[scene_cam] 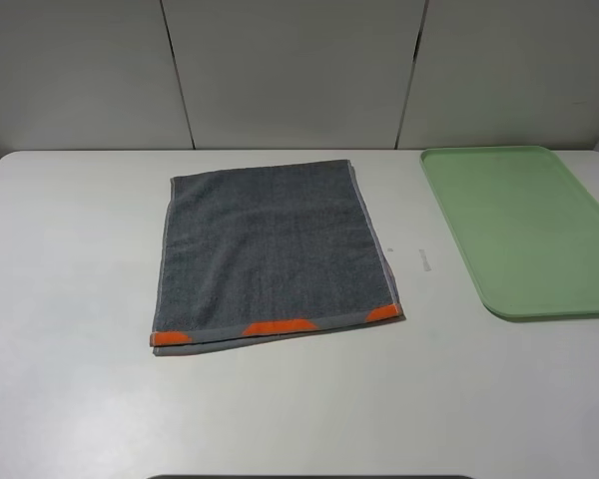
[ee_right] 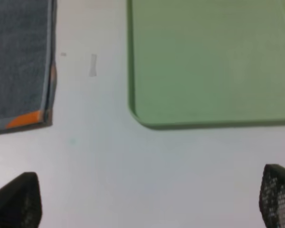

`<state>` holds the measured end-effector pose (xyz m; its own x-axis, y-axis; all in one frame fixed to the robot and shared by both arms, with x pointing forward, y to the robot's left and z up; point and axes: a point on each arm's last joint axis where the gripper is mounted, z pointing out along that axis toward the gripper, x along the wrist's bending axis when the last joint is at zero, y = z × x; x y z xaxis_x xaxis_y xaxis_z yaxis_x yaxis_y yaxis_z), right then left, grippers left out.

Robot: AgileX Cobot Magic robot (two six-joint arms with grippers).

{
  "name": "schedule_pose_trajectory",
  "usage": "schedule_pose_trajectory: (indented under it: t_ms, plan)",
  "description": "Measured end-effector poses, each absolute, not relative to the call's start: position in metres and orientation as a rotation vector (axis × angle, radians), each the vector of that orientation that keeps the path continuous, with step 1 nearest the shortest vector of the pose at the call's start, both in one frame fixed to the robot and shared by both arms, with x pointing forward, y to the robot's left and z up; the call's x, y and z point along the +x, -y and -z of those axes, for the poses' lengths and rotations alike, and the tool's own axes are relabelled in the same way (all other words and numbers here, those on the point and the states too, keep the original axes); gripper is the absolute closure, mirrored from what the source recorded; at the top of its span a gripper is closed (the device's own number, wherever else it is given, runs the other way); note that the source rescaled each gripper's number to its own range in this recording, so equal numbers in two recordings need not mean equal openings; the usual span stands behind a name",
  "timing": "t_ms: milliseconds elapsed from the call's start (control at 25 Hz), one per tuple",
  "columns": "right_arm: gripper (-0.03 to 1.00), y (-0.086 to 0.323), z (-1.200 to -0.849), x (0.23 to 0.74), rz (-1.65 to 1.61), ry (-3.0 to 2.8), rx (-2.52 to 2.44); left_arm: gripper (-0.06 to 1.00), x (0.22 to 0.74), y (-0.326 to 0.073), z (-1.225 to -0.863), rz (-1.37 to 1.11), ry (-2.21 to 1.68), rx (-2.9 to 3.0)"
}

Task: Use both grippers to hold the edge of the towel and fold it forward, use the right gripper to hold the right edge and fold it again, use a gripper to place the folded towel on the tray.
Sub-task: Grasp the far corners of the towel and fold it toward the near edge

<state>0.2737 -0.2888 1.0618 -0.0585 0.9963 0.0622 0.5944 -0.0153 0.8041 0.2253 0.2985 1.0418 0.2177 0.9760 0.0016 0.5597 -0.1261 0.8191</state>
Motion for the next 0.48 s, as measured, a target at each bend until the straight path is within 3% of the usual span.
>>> schedule_pose_trajectory:
  t_ms: [480]
  plan:
    - [-0.03, 0.284, -1.087, 0.296, -0.978, -1.789, 1.508, -0.04, 0.28, -0.29, -1.053, -0.578, -1.493, 2.115]
